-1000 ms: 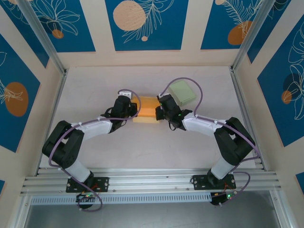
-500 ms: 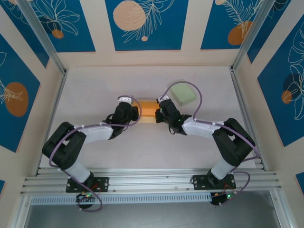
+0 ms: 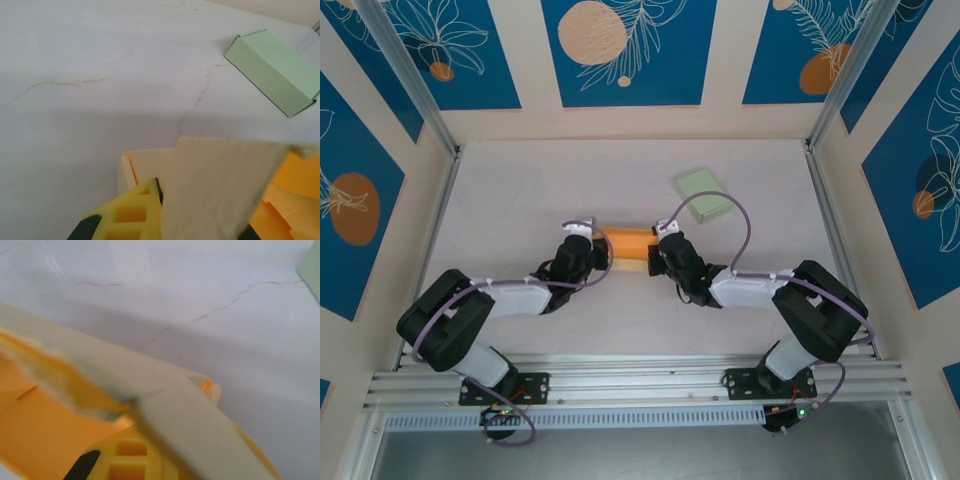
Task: Fold the paper box
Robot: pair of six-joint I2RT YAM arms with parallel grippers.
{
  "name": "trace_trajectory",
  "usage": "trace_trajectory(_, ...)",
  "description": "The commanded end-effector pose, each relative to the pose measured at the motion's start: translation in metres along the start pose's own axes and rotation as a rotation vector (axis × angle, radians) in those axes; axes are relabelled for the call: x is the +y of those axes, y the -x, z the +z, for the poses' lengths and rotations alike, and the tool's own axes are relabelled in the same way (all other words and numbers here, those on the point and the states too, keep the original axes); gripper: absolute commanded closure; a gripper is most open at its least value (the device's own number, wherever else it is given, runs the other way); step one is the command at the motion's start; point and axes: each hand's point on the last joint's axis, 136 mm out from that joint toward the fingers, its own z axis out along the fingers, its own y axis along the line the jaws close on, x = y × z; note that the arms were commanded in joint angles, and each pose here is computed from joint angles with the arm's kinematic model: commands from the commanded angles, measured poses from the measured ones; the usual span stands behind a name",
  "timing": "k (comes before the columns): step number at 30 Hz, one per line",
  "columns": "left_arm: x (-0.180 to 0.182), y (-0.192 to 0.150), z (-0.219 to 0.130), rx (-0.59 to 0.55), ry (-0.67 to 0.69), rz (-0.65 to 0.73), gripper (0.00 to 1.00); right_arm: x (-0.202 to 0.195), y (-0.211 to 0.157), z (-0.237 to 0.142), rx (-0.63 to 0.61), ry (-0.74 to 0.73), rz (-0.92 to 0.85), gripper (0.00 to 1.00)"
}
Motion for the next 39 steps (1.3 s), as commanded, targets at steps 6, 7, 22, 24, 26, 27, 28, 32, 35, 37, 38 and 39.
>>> trace_trajectory(6, 0.006, -0.069, -0.021, 0.176, -0.061, -0.02, 0.85, 0.01, -0.077, 0.001, 0.137, -0.019, -0.041, 1.0)
trace_trajectory(7, 0.006, -0.07, -0.023, 0.178, -0.065, -0.025, 0.73, 0.01, -0.083, 0.002, 0.144, -0.038, -0.054, 1.0)
trace_trajectory(22, 0.027, -0.052, -0.101, 0.112, -0.059, -0.084, 0.0, 0.005, -0.097, 0.005, 0.151, -0.17, -0.093, 1.0)
trace_trajectory(24, 0.024, -0.047, -0.114, 0.088, -0.097, -0.122, 0.0, 0.006, -0.095, 0.005, 0.15, -0.169, -0.097, 1.0)
trace_trajectory(26, 0.02, -0.035, -0.128, 0.05, -0.131, -0.144, 0.0, 0.008, -0.094, 0.005, 0.148, -0.166, -0.1, 1.0)
trace_trajectory(27, 0.02, -0.025, -0.136, 0.019, -0.133, -0.148, 0.0, 0.009, -0.093, 0.005, 0.149, -0.165, -0.101, 1.0)
trace_trajectory(28, 0.022, -0.012, -0.143, -0.019, -0.119, -0.136, 0.0, 0.008, -0.093, 0.005, 0.149, -0.167, -0.106, 1.0)
trace_trajectory(32, 0.023, 0.045, -0.158, -0.138, -0.02, 0.0, 0.0, 0.011, -0.091, 0.004, 0.145, -0.167, -0.116, 1.0)
trace_trajectory(35, 0.002, 0.072, -0.14, -0.098, -0.004, 0.125, 0.03, 0.014, -0.087, 0.003, 0.141, -0.165, -0.124, 1.0)
trace_trajectory(37, -0.024, 0.08, -0.118, -0.059, -0.066, 0.169, 0.09, 0.016, -0.085, 0.002, 0.14, -0.165, -0.133, 1.0)
trace_trajectory(38, -0.033, 0.082, -0.107, -0.045, -0.087, 0.18, 0.14, 0.016, -0.085, 0.002, 0.141, -0.165, -0.138, 1.0)
trace_trajectory(39, -0.044, 0.082, -0.095, -0.024, -0.125, 0.181, 0.21, 0.017, -0.084, 0.001, 0.141, -0.166, -0.143, 1.0)
